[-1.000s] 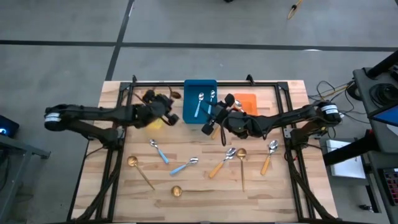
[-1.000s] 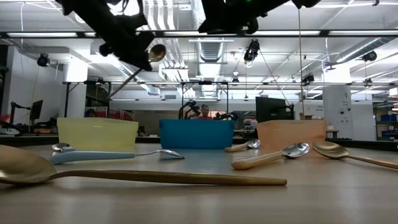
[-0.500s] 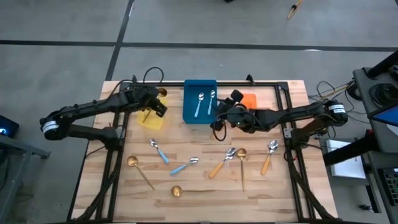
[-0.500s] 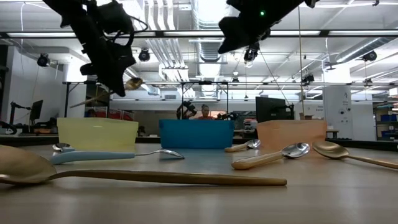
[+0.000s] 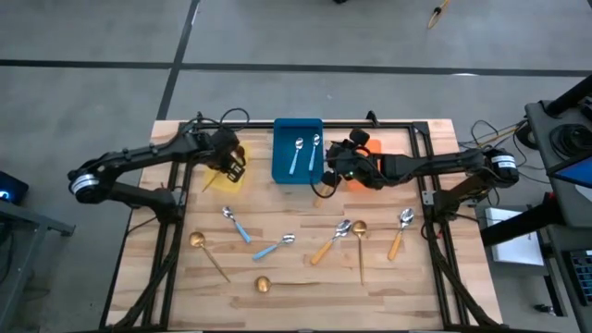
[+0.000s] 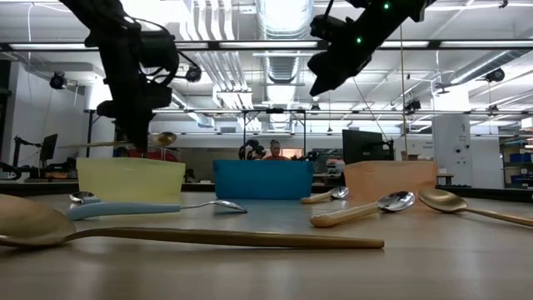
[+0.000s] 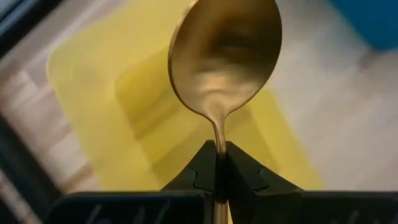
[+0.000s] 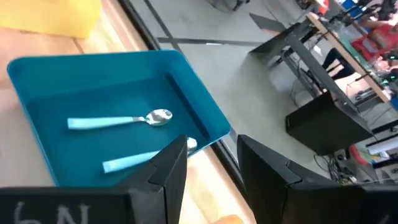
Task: Sort silverware by color (type)
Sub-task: Put the gold spoon into the yellow bin
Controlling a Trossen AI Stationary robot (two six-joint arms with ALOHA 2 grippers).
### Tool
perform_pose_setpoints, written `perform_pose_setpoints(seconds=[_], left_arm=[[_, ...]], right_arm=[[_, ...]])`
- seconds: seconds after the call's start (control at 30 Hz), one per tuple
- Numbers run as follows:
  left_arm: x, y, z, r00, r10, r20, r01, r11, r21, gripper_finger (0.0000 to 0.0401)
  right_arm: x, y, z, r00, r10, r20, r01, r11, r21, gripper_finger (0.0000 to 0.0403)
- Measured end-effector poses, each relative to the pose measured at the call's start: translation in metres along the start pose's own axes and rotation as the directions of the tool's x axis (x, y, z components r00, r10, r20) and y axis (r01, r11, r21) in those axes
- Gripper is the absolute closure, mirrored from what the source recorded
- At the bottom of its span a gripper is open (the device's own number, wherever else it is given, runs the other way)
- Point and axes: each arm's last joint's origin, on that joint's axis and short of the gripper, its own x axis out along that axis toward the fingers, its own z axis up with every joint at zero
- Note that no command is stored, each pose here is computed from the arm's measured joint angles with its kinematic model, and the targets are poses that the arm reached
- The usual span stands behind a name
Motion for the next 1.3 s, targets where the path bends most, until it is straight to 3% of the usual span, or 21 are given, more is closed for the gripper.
perform_pose_setpoints(seconds=[0.2, 0.4, 0.63, 1.3], left_arm=[[-0.004, 0.001, 0.019, 0.996, 0.02, -0.084, -0.013, 0.996, 0.087, 0.0401], [-0.004, 0.009, 0.031, 0.984, -0.018, -0.175, 0.039, 0.992, 0.118, 0.0401], [0.009, 0.033, 0.038, 0.961, -0.121, -0.248, 0.133, 0.991, 0.032, 0.0401], [0.033, 0.036, 0.039, 0.933, -0.109, -0.342, 0.1, 0.994, -0.042, 0.0401]], right_arm=[[0.006, -0.004, -0.004, 1.0, 0.014, -0.015, -0.015, 1.0, -0.006, 0.0271], [0.009, -0.007, -0.006, 1.0, 0.005, -0.026, -0.005, 1.0, -0.004, 0.0271], [0.01, -0.008, -0.008, 0.999, 0.001, -0.033, -0.001, 1.0, -0.007, 0.0271], [0.01, -0.008, -0.008, 0.999, 0.001, -0.032, -0.001, 1.0, -0.012, 0.0271]])
